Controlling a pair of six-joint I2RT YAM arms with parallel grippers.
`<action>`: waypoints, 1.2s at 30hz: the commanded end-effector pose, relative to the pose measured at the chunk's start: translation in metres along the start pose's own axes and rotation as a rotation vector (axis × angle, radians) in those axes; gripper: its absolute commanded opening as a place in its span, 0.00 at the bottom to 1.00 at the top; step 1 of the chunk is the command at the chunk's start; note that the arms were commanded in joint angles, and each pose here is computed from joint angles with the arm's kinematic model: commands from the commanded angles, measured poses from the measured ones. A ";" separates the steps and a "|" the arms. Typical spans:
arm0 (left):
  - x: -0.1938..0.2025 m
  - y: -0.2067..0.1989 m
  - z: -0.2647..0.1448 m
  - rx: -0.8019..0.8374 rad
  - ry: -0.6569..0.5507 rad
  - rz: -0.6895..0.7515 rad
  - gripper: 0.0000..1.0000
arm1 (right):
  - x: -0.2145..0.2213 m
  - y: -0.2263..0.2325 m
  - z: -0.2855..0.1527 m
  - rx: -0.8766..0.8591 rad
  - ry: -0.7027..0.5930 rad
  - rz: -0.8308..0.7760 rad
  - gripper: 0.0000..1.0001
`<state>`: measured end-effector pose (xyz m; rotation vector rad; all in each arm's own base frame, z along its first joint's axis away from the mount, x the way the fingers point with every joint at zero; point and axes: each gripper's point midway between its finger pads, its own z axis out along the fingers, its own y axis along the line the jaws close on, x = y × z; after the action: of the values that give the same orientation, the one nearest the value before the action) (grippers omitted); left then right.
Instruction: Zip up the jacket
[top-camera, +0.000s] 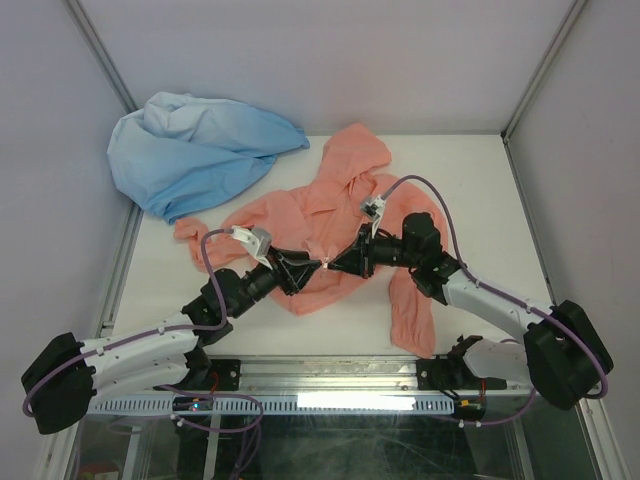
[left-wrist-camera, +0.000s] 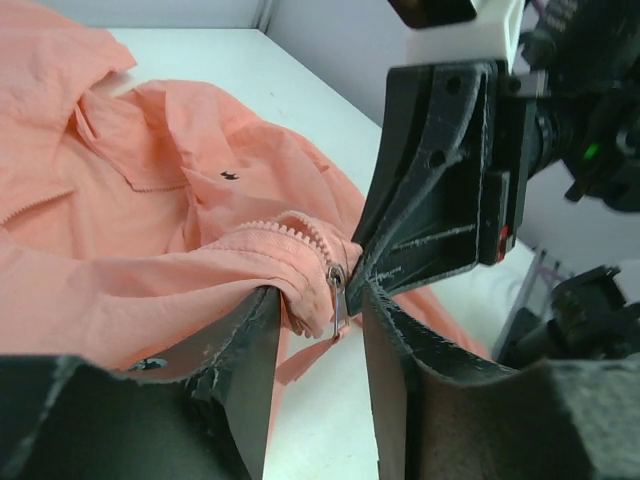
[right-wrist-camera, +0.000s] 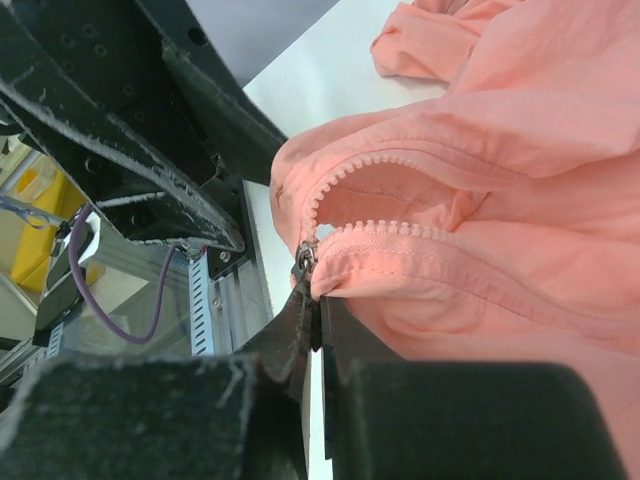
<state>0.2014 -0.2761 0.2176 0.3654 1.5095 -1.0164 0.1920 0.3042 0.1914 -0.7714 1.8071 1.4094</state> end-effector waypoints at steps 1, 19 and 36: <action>-0.024 -0.002 0.002 -0.044 -0.083 -0.220 0.42 | -0.017 0.019 0.002 -0.080 -0.074 -0.048 0.00; -0.021 -0.009 0.002 0.003 -0.094 -0.551 0.29 | -0.013 0.025 0.009 -0.107 -0.077 -0.045 0.00; -0.009 -0.022 0.000 0.060 0.030 -0.457 0.00 | -0.024 0.026 0.011 -0.114 -0.079 -0.076 0.00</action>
<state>0.1971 -0.2782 0.2171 -0.0529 1.6483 -1.3875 0.1806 0.3154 0.1949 -0.7721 1.7576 1.4903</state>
